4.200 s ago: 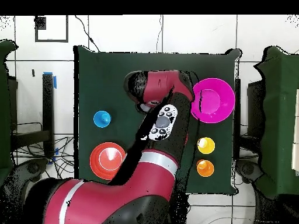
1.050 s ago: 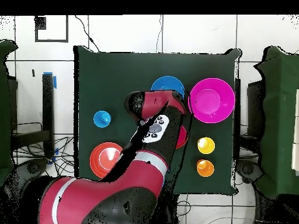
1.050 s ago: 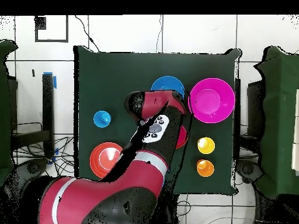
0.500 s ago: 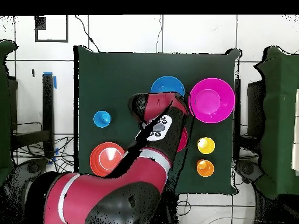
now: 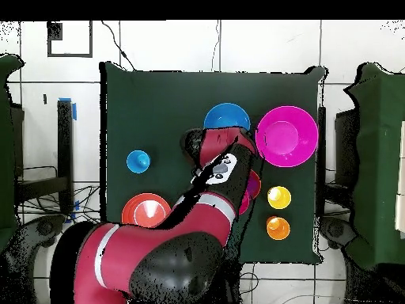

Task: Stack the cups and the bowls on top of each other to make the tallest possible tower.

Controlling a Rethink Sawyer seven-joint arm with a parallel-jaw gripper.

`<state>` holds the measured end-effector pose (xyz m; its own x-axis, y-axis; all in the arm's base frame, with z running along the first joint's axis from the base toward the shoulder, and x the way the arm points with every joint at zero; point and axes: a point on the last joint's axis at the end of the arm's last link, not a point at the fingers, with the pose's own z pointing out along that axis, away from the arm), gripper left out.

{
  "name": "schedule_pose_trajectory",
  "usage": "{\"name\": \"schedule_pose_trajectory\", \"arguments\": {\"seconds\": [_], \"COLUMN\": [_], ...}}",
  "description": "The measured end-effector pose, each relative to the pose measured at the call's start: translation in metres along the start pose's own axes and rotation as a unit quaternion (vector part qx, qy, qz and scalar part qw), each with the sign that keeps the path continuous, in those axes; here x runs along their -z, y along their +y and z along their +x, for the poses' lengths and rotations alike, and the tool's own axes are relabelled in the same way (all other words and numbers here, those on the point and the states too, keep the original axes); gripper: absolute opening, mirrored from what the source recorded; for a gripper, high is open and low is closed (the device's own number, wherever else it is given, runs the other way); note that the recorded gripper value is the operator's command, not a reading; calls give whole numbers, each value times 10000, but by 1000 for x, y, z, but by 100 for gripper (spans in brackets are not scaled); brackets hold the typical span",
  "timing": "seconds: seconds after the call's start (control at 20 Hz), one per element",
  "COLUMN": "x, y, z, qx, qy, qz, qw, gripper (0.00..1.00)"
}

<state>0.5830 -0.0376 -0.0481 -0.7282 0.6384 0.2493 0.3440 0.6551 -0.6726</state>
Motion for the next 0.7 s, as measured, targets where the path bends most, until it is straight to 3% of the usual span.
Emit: {"name": "schedule_pose_trajectory", "arguments": {"seconds": [0.35, 0.7], "x": [3, 4], "y": [5, 2], "z": [-13, -17], "qx": [-5, 32], "qy": [202, 104], "qz": [139, 229], "qw": [9997, 9997], "gripper": [0, 0]}}
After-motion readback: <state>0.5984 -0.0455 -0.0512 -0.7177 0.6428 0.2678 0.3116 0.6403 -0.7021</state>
